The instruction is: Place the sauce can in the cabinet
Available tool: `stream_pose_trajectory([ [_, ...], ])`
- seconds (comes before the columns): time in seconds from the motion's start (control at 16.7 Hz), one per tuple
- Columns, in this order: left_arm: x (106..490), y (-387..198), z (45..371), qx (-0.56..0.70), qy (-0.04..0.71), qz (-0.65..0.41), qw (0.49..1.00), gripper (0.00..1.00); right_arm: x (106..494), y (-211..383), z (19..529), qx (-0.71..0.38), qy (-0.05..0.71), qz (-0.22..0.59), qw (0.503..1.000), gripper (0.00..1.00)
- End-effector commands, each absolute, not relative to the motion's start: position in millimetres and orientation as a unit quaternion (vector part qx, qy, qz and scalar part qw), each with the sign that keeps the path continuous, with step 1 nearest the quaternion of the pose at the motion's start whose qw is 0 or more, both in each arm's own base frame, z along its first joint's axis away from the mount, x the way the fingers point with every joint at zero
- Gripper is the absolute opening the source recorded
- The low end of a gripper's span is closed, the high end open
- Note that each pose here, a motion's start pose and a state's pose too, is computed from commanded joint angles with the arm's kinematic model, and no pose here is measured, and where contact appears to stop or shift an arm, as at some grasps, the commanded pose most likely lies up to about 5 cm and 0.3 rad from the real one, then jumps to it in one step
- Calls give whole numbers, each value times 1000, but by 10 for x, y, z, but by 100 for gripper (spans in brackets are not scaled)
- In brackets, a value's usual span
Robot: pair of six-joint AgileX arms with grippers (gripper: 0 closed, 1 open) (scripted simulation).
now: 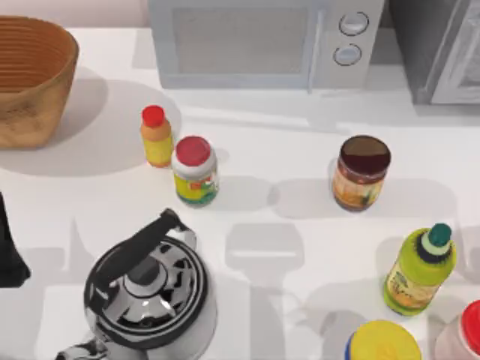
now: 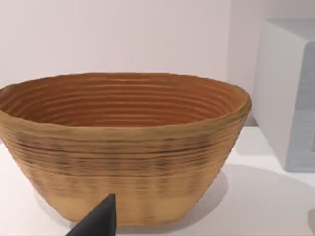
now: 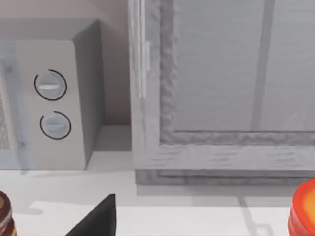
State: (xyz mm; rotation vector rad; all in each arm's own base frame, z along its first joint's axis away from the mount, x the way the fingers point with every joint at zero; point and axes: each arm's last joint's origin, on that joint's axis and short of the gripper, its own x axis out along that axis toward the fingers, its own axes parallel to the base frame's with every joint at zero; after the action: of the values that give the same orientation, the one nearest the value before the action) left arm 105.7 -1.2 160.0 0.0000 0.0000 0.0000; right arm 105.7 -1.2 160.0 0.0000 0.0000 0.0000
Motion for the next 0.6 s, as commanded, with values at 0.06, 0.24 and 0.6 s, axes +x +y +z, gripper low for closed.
stream_pose_trajectory([
  [0.06,1057,-12,1600,0,0,0,1000,100,1057,-12,1600,0,0,0,1000,100],
  [0.24,1057,-12,1600,0,0,0,1000,100,1056,-7,1650,-11,3,6,1000,100],
  [0.6,1057,-12,1600,0,0,0,1000,100,1155,41,2029,-120,79,82,986,100],
])
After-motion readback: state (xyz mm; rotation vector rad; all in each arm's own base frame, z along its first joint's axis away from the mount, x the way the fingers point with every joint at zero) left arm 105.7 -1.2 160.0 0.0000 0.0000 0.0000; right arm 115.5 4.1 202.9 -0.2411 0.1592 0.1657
